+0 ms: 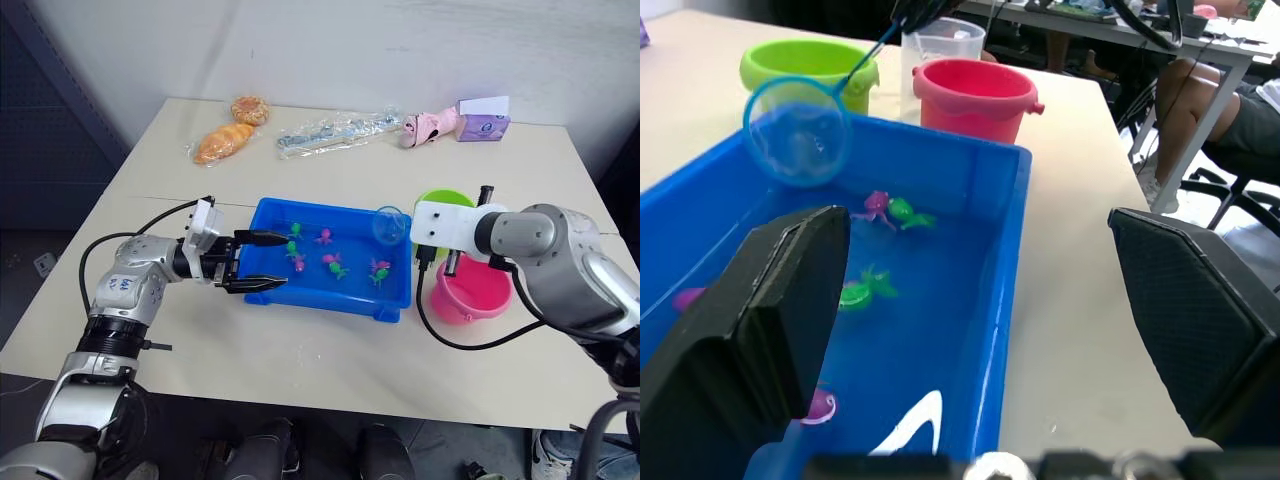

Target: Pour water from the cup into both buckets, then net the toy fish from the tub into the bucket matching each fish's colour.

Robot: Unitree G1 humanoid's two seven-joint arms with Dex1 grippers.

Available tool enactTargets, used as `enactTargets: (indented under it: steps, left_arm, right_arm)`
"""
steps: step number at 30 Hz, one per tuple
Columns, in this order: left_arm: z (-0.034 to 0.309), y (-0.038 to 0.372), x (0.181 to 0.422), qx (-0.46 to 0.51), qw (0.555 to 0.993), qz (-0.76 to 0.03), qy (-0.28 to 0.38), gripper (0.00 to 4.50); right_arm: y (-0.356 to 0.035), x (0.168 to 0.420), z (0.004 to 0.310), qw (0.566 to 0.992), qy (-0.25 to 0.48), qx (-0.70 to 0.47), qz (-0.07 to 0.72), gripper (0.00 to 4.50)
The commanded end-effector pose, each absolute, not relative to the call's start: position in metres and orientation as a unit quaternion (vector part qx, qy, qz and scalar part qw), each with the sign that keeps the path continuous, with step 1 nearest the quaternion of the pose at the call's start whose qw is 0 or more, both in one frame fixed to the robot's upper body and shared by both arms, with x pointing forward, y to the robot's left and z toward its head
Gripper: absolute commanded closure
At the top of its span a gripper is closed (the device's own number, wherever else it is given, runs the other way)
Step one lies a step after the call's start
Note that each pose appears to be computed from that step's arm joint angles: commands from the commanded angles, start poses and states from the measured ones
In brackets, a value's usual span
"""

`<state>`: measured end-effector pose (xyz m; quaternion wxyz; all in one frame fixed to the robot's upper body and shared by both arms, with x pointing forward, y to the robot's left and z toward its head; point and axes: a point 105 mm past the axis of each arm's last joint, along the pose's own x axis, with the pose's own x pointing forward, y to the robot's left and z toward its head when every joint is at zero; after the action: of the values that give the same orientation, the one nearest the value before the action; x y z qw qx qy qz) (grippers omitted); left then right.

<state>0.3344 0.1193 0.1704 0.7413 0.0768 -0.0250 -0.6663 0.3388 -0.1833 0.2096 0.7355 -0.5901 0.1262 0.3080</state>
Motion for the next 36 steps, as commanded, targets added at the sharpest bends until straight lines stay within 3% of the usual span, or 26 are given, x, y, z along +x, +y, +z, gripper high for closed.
enactTargets:
  steps: [1, 9, 16, 21, 27, 36]
  left_arm:
    - [0.177, 0.116, 0.334, 0.088, 0.733, -0.673, -0.037, 0.06]
    - [0.175, 0.117, 0.331, 0.090, 0.730, -0.677, -0.029, 0.06]
    - [0.173, 0.114, 0.327, 0.086, 0.727, -0.680, -0.027, 0.06]
    - [0.173, 0.115, 0.326, 0.084, 0.730, -0.678, -0.027, 0.06]
    - [0.171, 0.115, 0.325, 0.086, 0.731, -0.677, -0.024, 0.06]
    - [0.170, 0.116, 0.326, 0.088, 0.732, -0.675, -0.021, 0.06]
  right_arm:
    - [-0.178, 0.337, 0.215, 0.715, 0.121, -0.616, 0.308, 4.50]
    - [-0.172, 0.341, 0.212, 0.663, 0.126, -0.668, 0.314, 4.50]
    - [-0.165, 0.343, 0.204, 0.647, 0.148, -0.670, 0.333, 4.50]
    - [-0.160, 0.342, 0.205, 0.679, 0.158, -0.631, 0.340, 4.50]
    - [-0.159, 0.340, 0.209, 0.767, 0.183, -0.509, 0.346, 4.50]
    - [-0.150, 0.337, 0.206, 0.803, 0.193, -0.439, 0.354, 4.50]
